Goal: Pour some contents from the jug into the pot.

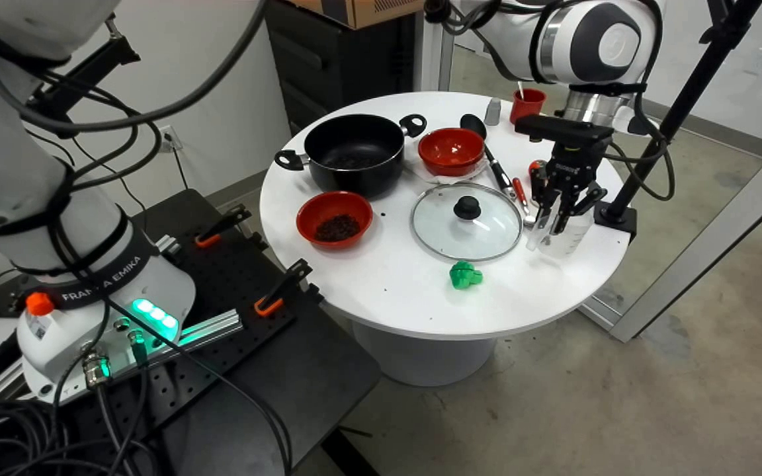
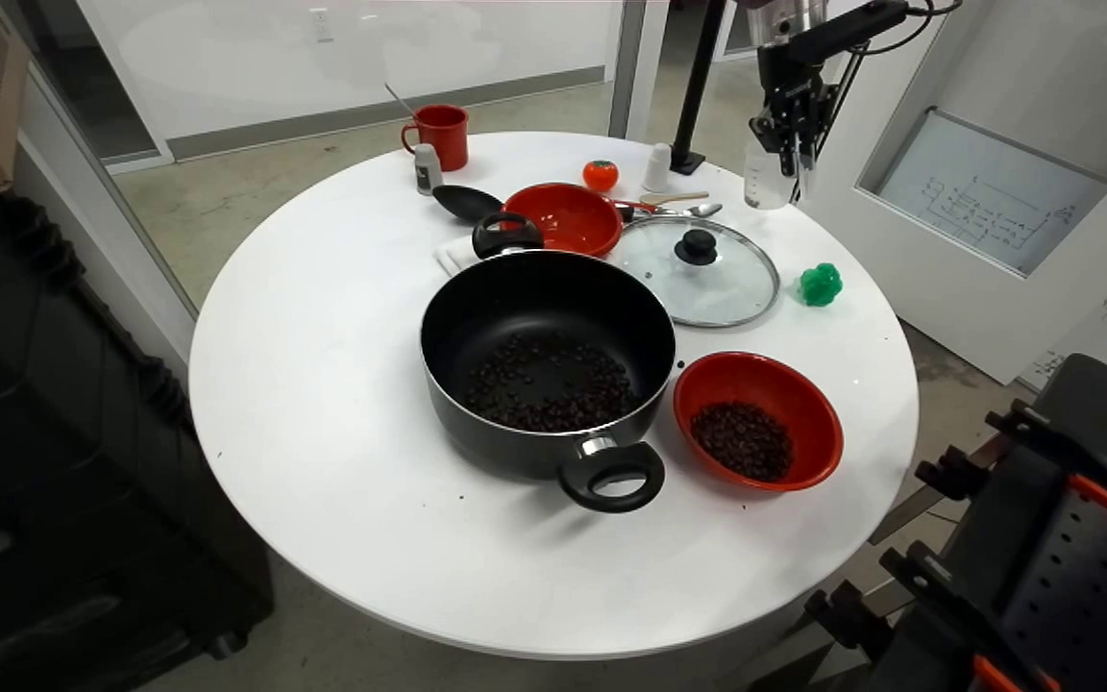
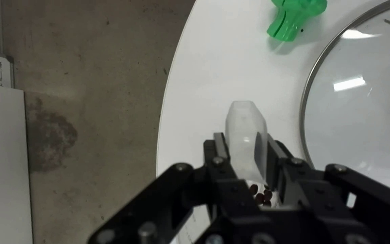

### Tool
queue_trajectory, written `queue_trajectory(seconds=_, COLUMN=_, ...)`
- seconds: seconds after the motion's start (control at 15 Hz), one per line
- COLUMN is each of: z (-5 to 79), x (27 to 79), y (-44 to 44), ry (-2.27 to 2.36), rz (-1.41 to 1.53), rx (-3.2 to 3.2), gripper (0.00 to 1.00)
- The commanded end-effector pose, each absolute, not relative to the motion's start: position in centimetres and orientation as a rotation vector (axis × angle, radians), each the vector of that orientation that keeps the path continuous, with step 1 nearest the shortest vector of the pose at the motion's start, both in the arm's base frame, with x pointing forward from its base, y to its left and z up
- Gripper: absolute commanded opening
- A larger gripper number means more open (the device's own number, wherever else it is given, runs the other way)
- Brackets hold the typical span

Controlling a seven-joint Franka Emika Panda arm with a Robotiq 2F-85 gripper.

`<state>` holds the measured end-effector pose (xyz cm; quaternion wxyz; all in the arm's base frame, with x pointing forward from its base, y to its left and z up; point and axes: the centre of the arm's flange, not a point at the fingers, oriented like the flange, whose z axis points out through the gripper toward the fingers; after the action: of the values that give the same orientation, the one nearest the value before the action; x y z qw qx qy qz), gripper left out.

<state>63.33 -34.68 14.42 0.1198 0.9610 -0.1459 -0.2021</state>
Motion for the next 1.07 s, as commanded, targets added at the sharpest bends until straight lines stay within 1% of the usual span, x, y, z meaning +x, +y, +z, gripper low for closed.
queue_trajectory(seconds=0.0, z=12.5, x=65.9, y=-36.4, ry=-0.522, rz=-0.601, rx=2.775, gripper=0.07)
queue_trajectory(seconds=0.33, z=10.8, x=66.2, y=-36.4, ry=-0.568, rz=-0.620, rx=2.743, gripper=0.07)
queue_trajectory(seconds=0.4, z=10.8, x=66.3, y=-36.3, ry=-0.581, rz=-0.624, rx=2.738, gripper=0.53)
queue_trajectory(seconds=0.47, z=11.1, x=66.5, y=-36.3, ry=-0.585, rz=-0.625, rx=2.734, gripper=0.55)
queue_trajectory(seconds=0.53, z=11.3, x=66.6, y=-36.2, ry=-0.590, rz=-0.620, rx=2.735, gripper=0.60)
queue_trajectory(seconds=0.87, z=12.5, x=67.3, y=-36.1, ry=-0.594, rz=-0.589, rx=2.756, gripper=0.98)
queue_trajectory(seconds=1.0, z=13.0, x=67.6, y=-36.0, ry=-0.595, rz=-0.573, rx=2.760, gripper=1.00)
